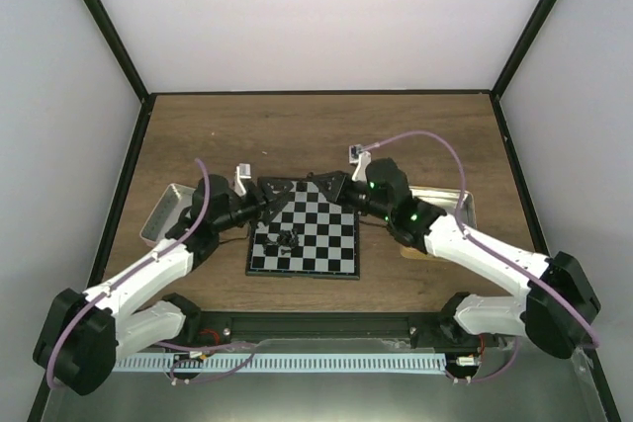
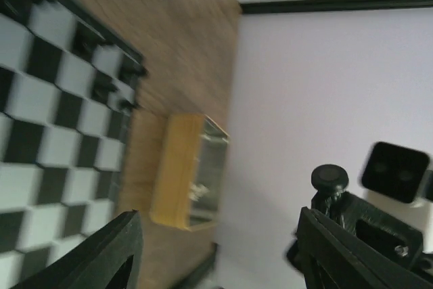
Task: Set up the chess pieces on the board
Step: Place the chess piece on the chessboard, then pick up the chess piece from the chessboard, then place the chess piece on the chessboard, then pick up the chess piece from the chessboard, then place the chess piece on the chessboard.
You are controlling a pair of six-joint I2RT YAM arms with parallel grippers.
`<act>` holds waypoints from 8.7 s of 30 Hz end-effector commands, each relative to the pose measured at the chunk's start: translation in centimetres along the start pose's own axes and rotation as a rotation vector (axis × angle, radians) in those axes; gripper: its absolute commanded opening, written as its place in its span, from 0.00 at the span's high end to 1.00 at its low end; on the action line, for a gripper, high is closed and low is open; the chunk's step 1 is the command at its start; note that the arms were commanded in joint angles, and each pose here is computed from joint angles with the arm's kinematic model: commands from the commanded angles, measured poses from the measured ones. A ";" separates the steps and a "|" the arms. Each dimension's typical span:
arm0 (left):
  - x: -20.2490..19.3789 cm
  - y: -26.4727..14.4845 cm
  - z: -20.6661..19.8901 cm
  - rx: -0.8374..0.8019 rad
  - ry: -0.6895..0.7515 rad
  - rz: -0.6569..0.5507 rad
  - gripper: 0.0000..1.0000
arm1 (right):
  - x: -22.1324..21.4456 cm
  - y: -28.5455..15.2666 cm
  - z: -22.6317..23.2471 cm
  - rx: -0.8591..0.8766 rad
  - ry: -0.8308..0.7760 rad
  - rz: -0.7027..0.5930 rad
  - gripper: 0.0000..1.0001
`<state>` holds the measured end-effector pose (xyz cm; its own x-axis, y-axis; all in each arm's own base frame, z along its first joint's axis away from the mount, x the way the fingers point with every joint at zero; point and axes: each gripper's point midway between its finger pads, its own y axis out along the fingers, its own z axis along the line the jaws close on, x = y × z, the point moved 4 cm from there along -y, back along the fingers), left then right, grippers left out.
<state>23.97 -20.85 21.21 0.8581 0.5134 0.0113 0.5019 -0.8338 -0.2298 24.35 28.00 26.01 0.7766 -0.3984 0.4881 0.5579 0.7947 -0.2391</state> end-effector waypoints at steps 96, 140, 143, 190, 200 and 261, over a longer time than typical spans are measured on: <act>7.9 -4.4 0.4 0.668 0.820 -0.214 0.31 | 2.8 9.2 -18.1 -0.960 -0.521 0.678 0.94; 8.2 -5.3 -0.3 0.680 0.827 -0.261 0.31 | 1.9 7.2 -8.0 -0.687 -0.470 0.444 0.62; 8.4 -5.8 -1.1 0.671 0.827 -0.310 0.31 | -1.1 7.3 -6.0 -0.607 -0.464 0.470 0.61; 6.6 -6.6 -3.7 0.409 0.801 -0.384 0.31 | -7.7 10.5 -4.8 -0.543 -0.432 0.384 0.93; 4.8 -7.2 -4.9 0.219 0.849 -0.390 0.29 | -1.7 8.1 2.1 -0.097 0.252 0.143 0.94; 0.3 -2.5 4.4 0.720 0.719 0.261 0.96 | 0.9 -3.1 -7.5 -0.417 0.148 -0.170 0.32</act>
<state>23.93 -17.17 20.11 0.8301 0.0241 0.5571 0.4810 -0.5364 -0.6935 26.18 25.92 24.27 0.7456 -0.6010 0.2879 0.6654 0.6478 -0.3710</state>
